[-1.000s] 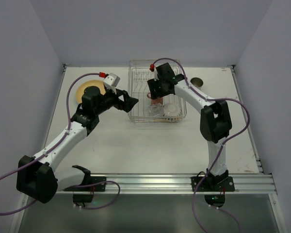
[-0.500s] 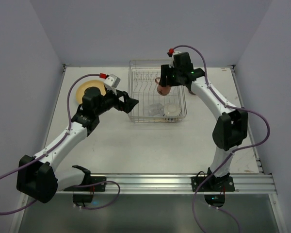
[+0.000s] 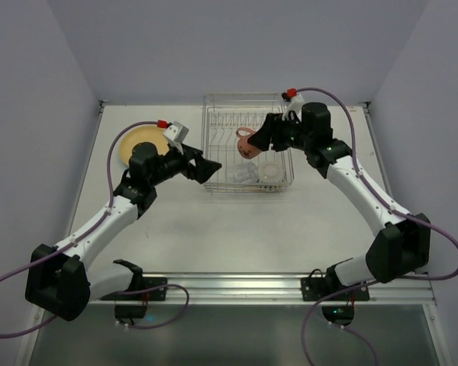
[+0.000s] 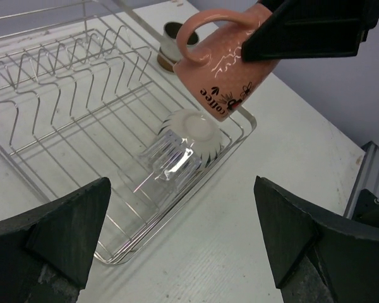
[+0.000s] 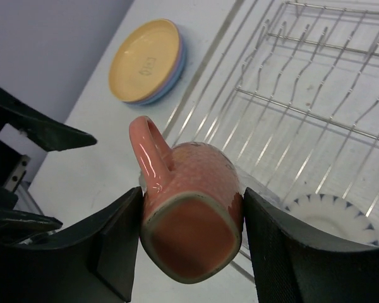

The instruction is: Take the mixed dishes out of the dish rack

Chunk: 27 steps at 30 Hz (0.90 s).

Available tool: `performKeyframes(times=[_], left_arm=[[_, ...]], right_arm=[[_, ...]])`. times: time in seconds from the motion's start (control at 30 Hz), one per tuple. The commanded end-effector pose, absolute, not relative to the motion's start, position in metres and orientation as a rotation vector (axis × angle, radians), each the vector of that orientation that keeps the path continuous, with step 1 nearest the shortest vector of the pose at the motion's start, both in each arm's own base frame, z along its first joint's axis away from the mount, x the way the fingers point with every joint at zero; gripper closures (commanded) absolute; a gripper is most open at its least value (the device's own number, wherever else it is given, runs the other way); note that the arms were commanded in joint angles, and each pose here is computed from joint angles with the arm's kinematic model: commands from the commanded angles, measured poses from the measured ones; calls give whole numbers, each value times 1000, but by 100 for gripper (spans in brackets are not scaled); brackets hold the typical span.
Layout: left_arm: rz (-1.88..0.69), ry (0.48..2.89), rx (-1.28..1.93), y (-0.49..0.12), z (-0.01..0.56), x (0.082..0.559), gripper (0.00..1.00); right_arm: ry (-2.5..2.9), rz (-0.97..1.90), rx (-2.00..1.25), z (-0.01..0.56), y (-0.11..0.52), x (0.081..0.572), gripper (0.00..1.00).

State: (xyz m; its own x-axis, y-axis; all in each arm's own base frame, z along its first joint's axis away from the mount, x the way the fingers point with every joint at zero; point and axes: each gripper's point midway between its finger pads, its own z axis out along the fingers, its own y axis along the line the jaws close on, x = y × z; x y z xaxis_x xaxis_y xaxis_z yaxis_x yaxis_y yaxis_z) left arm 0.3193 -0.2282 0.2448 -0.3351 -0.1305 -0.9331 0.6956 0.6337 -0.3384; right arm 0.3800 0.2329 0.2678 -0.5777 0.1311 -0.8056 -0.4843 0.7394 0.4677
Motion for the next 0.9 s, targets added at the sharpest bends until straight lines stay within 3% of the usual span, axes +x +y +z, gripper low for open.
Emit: performKeyframes(times=[0.0,0.43,0.87], left_arm=[[-1037,1580,534,-242,278,305,0],[-1496,1394,560,-268,304,260,0],[-1667,1293,587,-283,318,236,9]], right_arm=[[1732,1042,-373,335,249,354,100],[1487,1166,-542,355,250,292,100],[1445,1244,-604,358,257,277,100]])
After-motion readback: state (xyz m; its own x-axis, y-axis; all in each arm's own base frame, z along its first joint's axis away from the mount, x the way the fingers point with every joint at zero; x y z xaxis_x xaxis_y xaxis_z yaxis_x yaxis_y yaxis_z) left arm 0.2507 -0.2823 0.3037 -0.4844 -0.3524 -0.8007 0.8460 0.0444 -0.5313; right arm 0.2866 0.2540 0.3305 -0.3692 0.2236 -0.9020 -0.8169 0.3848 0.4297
